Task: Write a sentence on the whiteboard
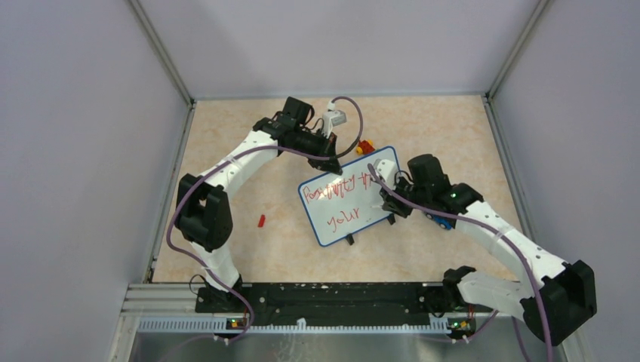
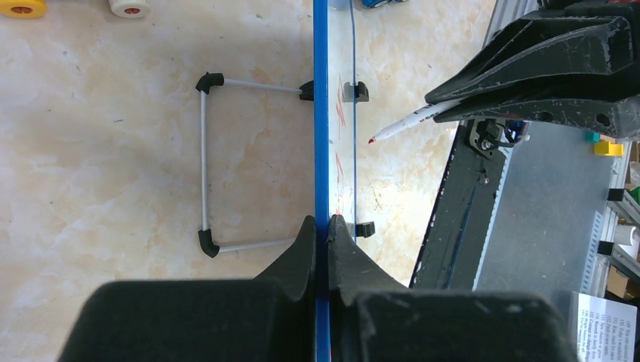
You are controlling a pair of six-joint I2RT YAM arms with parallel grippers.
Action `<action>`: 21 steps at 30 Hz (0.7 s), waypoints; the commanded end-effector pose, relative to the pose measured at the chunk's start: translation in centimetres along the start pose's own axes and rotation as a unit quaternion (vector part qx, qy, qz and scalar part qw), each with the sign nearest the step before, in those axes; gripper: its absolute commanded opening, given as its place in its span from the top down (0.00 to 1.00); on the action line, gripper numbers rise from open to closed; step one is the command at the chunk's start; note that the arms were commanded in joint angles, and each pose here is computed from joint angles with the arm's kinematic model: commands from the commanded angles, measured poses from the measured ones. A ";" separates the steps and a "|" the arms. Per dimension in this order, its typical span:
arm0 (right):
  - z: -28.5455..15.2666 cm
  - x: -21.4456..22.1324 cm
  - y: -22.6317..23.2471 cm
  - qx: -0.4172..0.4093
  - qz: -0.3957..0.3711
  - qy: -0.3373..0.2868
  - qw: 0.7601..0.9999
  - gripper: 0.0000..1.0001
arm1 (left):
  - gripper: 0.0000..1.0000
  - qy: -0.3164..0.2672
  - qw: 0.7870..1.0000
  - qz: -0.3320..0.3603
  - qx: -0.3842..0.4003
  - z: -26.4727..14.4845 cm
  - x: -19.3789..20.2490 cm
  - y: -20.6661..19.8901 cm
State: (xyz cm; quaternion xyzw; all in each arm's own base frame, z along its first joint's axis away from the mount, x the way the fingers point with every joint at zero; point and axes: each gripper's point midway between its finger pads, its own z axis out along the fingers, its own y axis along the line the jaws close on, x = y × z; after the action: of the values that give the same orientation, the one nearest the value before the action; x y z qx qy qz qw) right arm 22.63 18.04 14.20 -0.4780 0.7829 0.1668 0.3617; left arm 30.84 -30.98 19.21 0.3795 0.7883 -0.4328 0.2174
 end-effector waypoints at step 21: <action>1.2 -3.4 -1.9 0.015 0.001 -0.041 0.999 1.00 | 1.00 0.016 1.000 0.014 0.004 0.8 1.2 -0.7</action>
State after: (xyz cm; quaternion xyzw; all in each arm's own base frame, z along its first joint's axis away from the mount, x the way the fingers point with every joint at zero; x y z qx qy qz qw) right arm 23.86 18.88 13.37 -0.4736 0.7853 0.1702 0.3606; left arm 30.86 -31.00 19.24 0.3807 0.7865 -0.4331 0.2210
